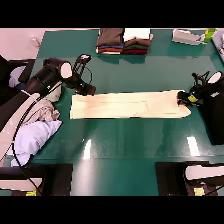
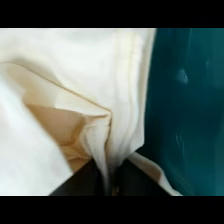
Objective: Fold the shirts.
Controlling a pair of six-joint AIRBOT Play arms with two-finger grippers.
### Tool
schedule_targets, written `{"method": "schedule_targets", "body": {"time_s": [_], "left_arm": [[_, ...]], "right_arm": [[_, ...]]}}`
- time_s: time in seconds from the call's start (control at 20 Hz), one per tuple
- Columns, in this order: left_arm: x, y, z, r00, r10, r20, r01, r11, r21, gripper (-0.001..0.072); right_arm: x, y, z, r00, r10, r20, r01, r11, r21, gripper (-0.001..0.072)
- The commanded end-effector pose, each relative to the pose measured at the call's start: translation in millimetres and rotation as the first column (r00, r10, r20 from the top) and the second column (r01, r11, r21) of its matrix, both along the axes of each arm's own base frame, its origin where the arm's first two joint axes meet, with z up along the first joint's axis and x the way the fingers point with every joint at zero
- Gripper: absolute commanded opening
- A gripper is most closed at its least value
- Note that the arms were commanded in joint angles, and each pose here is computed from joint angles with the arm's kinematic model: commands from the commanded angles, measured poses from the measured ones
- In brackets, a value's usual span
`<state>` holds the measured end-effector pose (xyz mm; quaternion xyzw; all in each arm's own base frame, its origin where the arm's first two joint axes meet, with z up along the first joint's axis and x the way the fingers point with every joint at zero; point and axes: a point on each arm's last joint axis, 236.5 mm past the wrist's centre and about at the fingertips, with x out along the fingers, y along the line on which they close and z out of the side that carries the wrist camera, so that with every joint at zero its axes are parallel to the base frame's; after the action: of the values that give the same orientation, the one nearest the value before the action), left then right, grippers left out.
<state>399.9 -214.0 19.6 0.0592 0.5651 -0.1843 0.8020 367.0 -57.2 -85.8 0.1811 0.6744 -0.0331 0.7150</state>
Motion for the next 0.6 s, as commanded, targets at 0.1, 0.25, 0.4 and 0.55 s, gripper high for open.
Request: {"method": "schedule_targets", "body": {"time_s": [0.1,0.25,0.4,0.55], "left_arm": [[-2,-14,3,1.0,0.006,-0.012,-0.007,0.998,-0.064,0.0027],[5,-38,7,1.0,0.007,0.021,-0.004,0.99,-0.14,0.0026],[6,-75,-5,0.998,-0.055,0.034,0.06,0.987,-0.146,0.0026],[9,-124,-21,0.992,-0.121,0.031,0.125,0.979,-0.161,0.0026]], "right_arm": [[-3,3,10,0.999,0.031,0.007,-0.031,0.999,-0.008,0.0015],[0,1,51,0.994,0.051,0.099,-0.046,0.997,-0.057,0.0014],[4,14,109,0.981,0.093,0.173,-0.082,0.994,-0.075,0.0013],[9,44,166,0.957,0.151,0.248,-0.133,0.987,-0.089,0.0013]]}}
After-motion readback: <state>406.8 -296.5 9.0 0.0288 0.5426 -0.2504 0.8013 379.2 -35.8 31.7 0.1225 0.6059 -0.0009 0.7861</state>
